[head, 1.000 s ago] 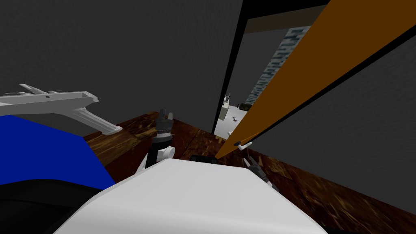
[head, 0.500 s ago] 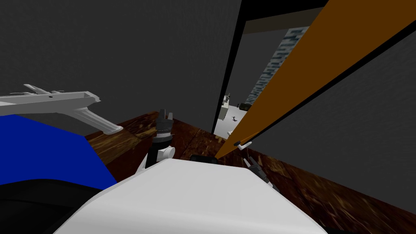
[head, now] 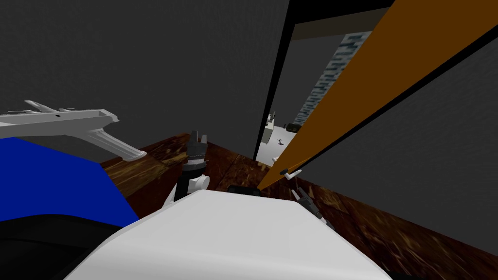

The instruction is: Pull the door open

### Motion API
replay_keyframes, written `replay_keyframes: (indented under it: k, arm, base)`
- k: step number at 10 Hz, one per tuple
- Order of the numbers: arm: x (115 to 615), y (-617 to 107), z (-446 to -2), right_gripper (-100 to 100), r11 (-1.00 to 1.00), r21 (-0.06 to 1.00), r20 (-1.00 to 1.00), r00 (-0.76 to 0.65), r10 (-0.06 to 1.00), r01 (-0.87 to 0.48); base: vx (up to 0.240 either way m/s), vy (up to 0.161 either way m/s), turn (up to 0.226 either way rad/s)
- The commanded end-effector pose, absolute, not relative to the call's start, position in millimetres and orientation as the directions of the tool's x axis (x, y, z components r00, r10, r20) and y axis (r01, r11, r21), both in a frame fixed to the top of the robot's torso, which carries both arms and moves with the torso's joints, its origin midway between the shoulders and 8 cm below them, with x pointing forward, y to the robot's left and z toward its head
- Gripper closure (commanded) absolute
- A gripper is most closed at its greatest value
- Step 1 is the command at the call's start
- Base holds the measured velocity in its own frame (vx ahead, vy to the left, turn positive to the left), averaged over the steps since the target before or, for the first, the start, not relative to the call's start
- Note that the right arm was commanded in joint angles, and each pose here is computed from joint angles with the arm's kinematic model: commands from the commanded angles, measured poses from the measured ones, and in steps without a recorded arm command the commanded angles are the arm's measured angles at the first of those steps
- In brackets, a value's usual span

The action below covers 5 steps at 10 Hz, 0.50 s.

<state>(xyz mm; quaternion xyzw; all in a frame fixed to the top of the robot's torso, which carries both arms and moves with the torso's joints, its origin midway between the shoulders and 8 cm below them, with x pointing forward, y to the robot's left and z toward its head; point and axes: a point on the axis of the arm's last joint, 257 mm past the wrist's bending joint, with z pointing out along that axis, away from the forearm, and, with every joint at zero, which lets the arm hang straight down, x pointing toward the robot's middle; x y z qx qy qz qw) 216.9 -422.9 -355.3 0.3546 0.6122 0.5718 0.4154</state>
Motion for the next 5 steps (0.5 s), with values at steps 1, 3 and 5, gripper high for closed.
replay_keyframes:
  k: [1,3,5]
  arm:
    - [216.9,-422.9,-355.2,-100,0.095,0.995,-0.103,-0.404,0.909,-0.041]
    - [215.7,-422.3,-357.9,-100,0.099,0.995,-0.103,-0.407,0.908,-0.032]
    - [214.6,-421.3,-359.0,-100,0.1,0.995,-0.103,-0.411,0.906,-0.028]
  base:
    - [0.003,-0.001,0.017]
    - [0.029,0.046,-0.198]
    - [-0.004,0.009,-0.09]
